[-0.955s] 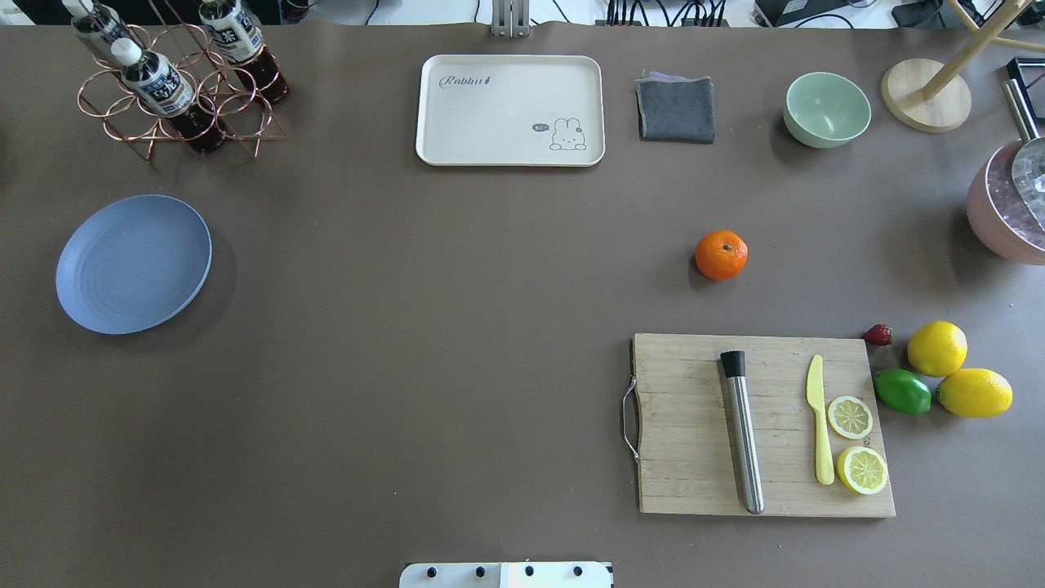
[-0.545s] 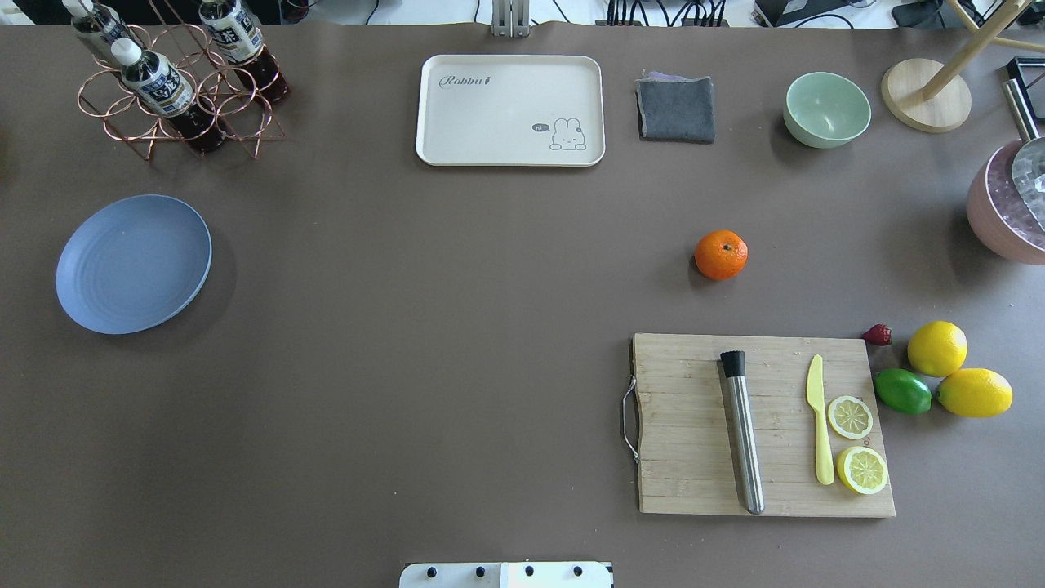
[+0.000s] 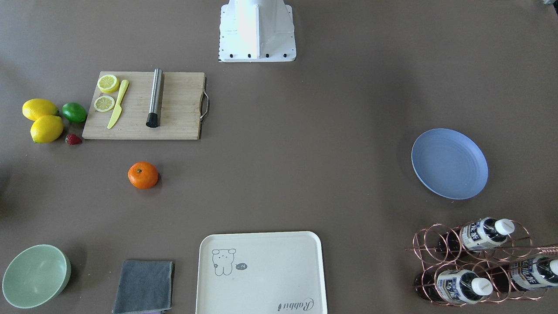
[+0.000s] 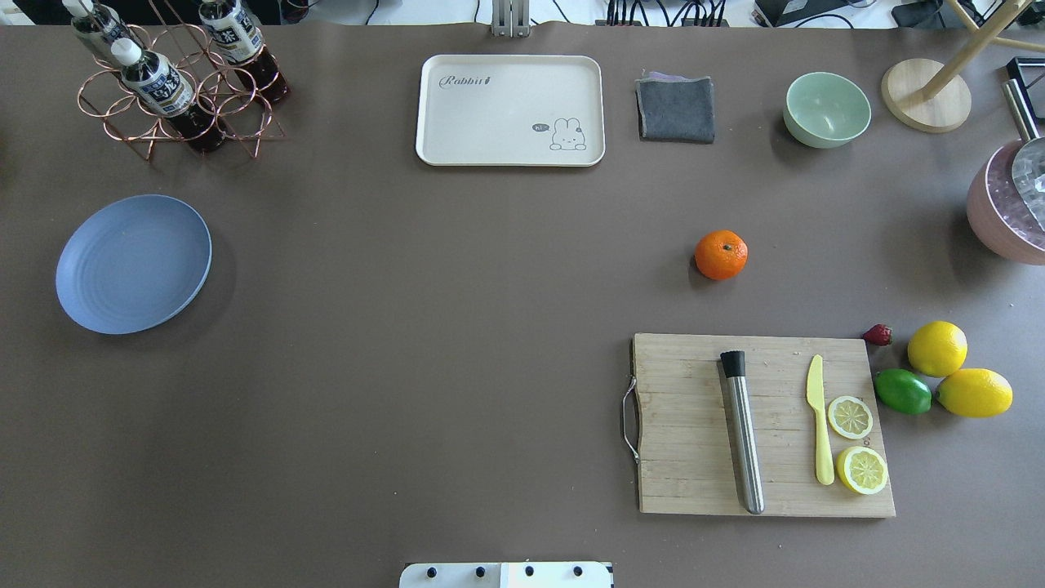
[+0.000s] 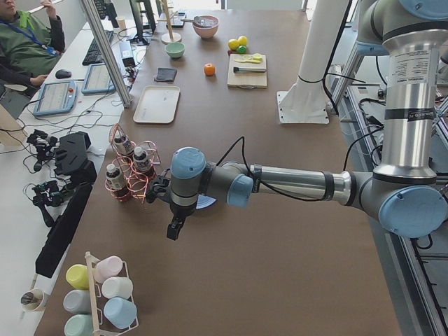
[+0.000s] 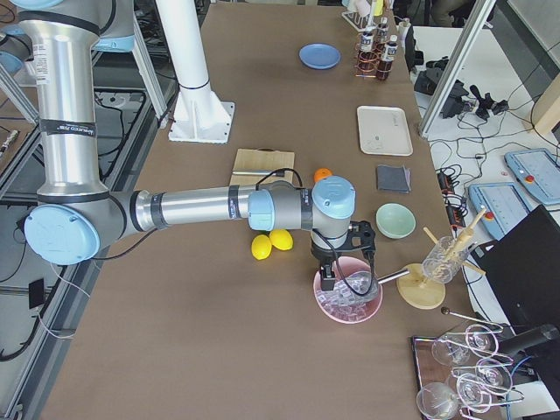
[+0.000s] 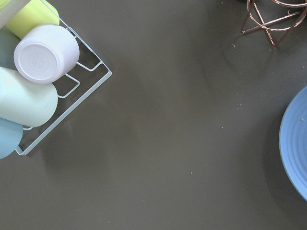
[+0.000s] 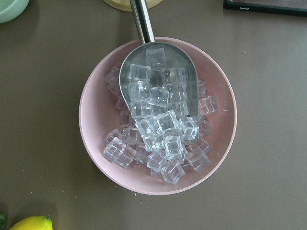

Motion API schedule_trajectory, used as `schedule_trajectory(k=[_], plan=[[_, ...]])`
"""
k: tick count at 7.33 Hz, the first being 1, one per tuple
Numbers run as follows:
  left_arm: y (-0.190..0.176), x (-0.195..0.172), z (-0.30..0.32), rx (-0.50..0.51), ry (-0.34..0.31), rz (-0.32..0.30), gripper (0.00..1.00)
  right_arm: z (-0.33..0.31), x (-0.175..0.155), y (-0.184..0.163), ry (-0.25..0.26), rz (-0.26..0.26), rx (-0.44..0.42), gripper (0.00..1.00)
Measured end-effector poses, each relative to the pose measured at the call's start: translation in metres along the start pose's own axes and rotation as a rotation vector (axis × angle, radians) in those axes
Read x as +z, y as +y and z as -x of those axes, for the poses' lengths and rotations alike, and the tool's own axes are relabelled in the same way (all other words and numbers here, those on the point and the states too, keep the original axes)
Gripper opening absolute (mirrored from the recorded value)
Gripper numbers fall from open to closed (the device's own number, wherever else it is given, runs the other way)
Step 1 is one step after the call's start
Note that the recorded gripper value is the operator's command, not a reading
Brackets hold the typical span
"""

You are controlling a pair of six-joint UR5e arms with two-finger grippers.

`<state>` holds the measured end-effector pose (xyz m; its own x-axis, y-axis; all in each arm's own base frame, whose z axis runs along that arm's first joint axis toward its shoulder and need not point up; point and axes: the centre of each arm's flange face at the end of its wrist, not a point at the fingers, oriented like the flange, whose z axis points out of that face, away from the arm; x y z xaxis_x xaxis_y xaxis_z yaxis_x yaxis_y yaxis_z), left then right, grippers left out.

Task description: Pick orange to plate

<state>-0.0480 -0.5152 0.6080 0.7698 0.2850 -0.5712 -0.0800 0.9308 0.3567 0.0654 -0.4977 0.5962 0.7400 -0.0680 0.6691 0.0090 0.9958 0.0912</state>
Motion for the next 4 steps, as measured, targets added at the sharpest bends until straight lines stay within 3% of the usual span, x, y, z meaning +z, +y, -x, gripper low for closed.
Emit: schedule_trajectory(k=[4], plan=[[0.000,0.012,0.006,0.039,0.004,-0.045,0.98,0.023,-0.008,-0.017,-0.009,-0.019,0.023,1.00]])
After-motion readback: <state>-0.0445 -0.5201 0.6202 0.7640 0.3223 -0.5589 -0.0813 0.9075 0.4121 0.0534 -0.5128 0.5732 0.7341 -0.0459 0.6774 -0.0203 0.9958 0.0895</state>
